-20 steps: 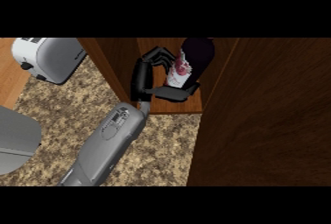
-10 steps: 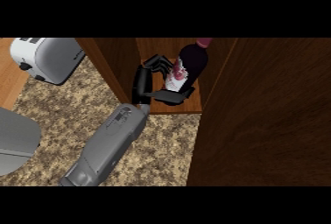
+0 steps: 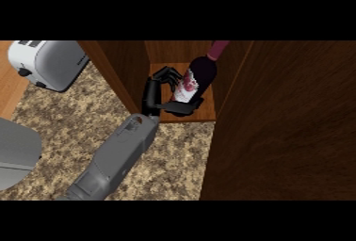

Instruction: Pick up the wine, place it into the cabinet and close the cabinet

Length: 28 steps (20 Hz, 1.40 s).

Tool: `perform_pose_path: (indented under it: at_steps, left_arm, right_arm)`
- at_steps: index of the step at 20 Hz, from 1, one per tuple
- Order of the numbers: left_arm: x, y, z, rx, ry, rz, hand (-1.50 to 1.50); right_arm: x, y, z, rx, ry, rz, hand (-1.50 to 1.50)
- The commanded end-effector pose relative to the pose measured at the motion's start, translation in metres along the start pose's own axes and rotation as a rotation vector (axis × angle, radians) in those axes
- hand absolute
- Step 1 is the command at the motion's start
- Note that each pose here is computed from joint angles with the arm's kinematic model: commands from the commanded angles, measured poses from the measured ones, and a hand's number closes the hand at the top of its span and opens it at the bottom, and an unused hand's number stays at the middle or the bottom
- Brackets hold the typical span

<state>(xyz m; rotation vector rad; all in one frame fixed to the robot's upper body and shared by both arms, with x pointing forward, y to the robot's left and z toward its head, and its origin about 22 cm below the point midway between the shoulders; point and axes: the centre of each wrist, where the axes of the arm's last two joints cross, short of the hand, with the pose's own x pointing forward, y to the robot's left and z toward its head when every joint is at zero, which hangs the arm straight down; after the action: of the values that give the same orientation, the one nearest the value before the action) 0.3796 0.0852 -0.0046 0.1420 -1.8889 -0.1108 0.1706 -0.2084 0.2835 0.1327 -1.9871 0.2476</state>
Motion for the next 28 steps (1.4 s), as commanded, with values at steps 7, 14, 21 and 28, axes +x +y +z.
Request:
perform_pose_path:
  at_steps: [7, 14, 21, 28]
  left_arm:
    - [-0.018, 0.018, -0.007, 0.102, 0.007, 0.090, 1.50]
    - [-0.006, 0.017, -0.030, 0.107, 0.061, 0.099, 1.50]
    - [-0.015, 0.024, -0.029, 0.141, 0.033, 0.042, 1.50]
    - [-0.001, 0.043, -0.053, 0.173, 0.061, -0.121, 1.50]
  right_arm:
    - [0.009, -0.001, 0.017, 0.050, -0.006, -0.048, -1.50]
    - [0.014, 0.005, 0.012, 0.063, -0.011, -0.050, -1.50]
    - [0.005, 0.002, 0.015, 0.075, -0.019, -0.038, -1.50]
    - [-0.001, 0.007, 0.008, 0.060, -0.031, -0.057, -1.50]
